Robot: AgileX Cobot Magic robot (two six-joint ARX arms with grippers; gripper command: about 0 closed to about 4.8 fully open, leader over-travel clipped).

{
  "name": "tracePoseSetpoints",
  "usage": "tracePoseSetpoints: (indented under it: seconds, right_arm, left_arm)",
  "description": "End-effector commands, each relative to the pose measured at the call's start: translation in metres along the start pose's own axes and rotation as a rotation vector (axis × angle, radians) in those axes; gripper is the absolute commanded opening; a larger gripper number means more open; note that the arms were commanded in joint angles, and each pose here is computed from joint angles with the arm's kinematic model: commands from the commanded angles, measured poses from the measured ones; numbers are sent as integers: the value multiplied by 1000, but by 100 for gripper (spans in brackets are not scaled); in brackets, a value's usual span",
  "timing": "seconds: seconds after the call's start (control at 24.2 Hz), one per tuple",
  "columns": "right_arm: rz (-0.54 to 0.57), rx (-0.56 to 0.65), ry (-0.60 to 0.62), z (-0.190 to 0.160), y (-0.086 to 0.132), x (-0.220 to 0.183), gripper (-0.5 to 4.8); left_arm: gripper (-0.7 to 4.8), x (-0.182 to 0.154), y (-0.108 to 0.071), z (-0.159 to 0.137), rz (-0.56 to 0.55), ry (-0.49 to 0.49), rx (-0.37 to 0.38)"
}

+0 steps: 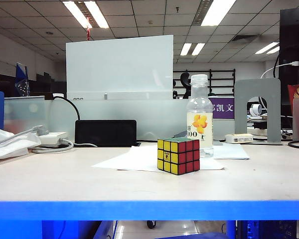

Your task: Rotate the Rubik's Cube so that the bottom side is facing up.

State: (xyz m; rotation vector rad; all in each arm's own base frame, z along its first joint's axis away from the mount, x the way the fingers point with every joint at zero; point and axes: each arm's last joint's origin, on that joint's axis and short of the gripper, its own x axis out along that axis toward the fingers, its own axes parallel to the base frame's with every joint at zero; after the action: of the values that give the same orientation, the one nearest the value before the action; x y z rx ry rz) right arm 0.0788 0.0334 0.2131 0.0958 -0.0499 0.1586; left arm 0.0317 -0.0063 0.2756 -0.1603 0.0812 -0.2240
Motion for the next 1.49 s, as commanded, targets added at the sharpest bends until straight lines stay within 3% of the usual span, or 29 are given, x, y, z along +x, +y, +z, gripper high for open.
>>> tracePoseSetpoints:
  seconds: [0.04, 0.12, 0.33, 0.66, 0.87, 1.11, 1.36, 1.49]
  right_arm:
    - [-66, 14, -27, -10, -2, 4, -1]
    - [-107, 8, -16, -18, -4, 5, -1]
    - [-174, 5, -28, -23, -10, 8, -1]
    - [-191, 0, -15, -28, -24, 11, -1]
    - [-303, 22, 2, -38, -37, 12, -1]
    - [-268, 28, 13, -40, -41, 12, -1]
    - [-274, 29, 79, -50, -42, 12, -1]
    - [-270, 29, 58, -48, -42, 12, -1]
  left_arm:
    - [-5, 1, 2, 1, 46, -33, 26]
    - [-5, 8, 5, -3, 44, -55, -9]
    - [-5, 31, 16, -27, 56, -89, -201]
    - [-5, 51, 31, -61, 153, -92, -177]
    - [-5, 62, 39, -90, 163, -28, -183]
    - [-5, 68, 41, -113, 79, 58, -203]
    - [-5, 68, 42, -115, 86, 69, -199]
    - [-4, 68, 40, -115, 51, 71, -286]
